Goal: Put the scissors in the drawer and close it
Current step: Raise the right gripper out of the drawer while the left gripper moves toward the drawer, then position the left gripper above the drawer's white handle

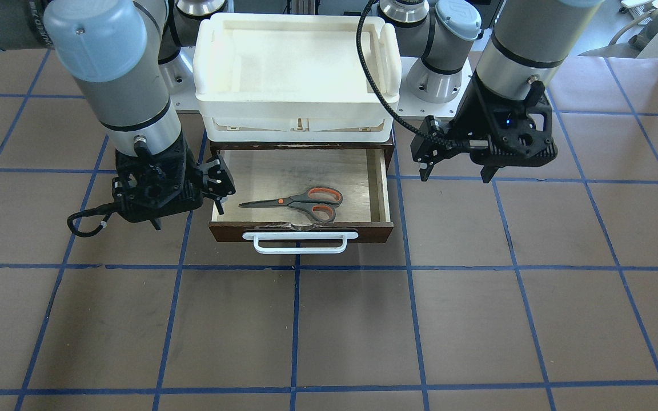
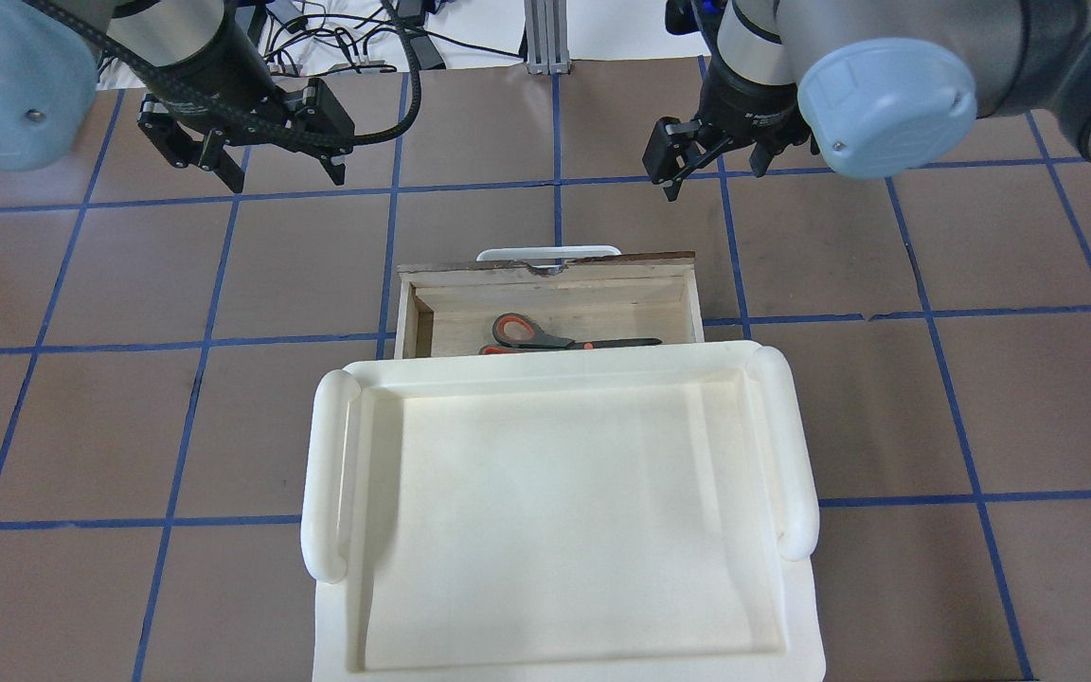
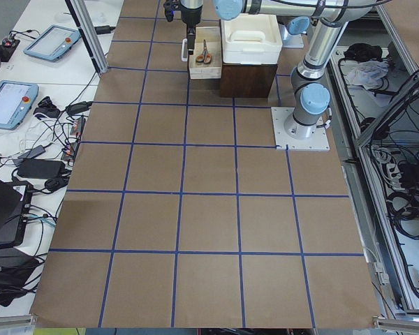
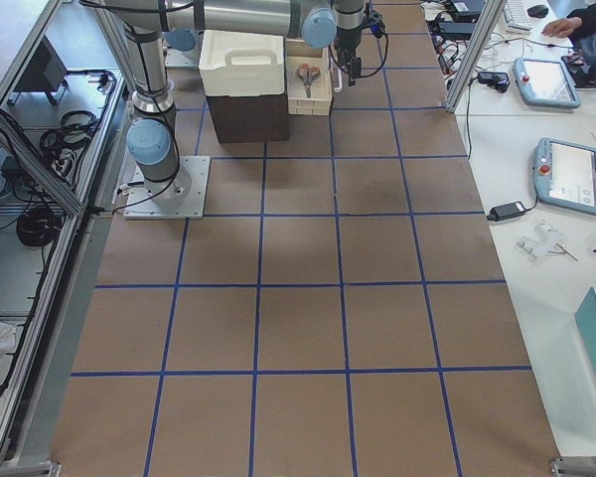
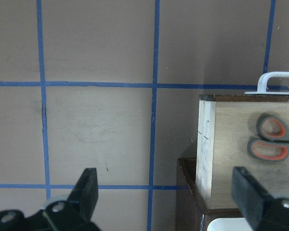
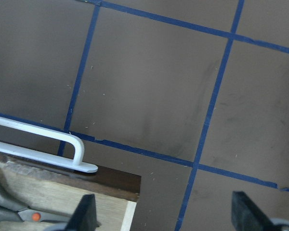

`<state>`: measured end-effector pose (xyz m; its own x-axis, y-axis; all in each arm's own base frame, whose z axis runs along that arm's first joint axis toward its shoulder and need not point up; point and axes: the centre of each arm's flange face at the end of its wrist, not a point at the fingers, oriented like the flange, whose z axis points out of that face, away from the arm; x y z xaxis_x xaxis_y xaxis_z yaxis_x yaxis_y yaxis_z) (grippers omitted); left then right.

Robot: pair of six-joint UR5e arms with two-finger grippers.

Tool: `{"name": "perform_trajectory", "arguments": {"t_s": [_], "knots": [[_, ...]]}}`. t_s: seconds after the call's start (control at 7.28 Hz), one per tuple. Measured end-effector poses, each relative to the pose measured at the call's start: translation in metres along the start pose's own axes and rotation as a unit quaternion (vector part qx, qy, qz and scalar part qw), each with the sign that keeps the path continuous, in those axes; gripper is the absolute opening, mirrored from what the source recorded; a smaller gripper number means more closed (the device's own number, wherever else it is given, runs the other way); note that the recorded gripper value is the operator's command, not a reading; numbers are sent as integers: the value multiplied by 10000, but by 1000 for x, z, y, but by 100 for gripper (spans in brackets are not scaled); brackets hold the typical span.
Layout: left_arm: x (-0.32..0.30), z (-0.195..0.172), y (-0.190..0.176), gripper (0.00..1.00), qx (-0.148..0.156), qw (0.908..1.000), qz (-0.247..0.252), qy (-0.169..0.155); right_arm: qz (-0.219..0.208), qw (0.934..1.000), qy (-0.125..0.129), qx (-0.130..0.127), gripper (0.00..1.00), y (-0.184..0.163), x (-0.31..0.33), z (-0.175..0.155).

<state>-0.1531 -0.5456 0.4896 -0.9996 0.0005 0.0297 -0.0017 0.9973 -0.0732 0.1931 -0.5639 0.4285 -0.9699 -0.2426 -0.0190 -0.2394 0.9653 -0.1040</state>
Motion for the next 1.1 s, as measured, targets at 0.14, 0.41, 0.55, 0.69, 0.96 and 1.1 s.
{"name": "perform_trajectory", "arguments": {"t_s": [0.14,0.41,0.55,0.69,0.96,1.1], "knots": [[9,12,-19,100,-41,10000,65,-13,219,9998,19,-10,100,0,21,-2],[33,42,-50,100,-139,9996,222,-41,462,9988,89,114,100,7,46,-21],[48,62,-63,100,-116,9996,256,-37,502,9985,134,182,100,13,49,-32],[62,83,-74,100,-120,9995,287,-34,495,9982,154,297,100,21,47,-47],[99,134,-88,100,-212,9985,503,9,447,9982,137,370,100,36,42,-61],[112,157,-96,100,-215,9982,541,130,451,9982,135,368,100,40,41,-62]]}}
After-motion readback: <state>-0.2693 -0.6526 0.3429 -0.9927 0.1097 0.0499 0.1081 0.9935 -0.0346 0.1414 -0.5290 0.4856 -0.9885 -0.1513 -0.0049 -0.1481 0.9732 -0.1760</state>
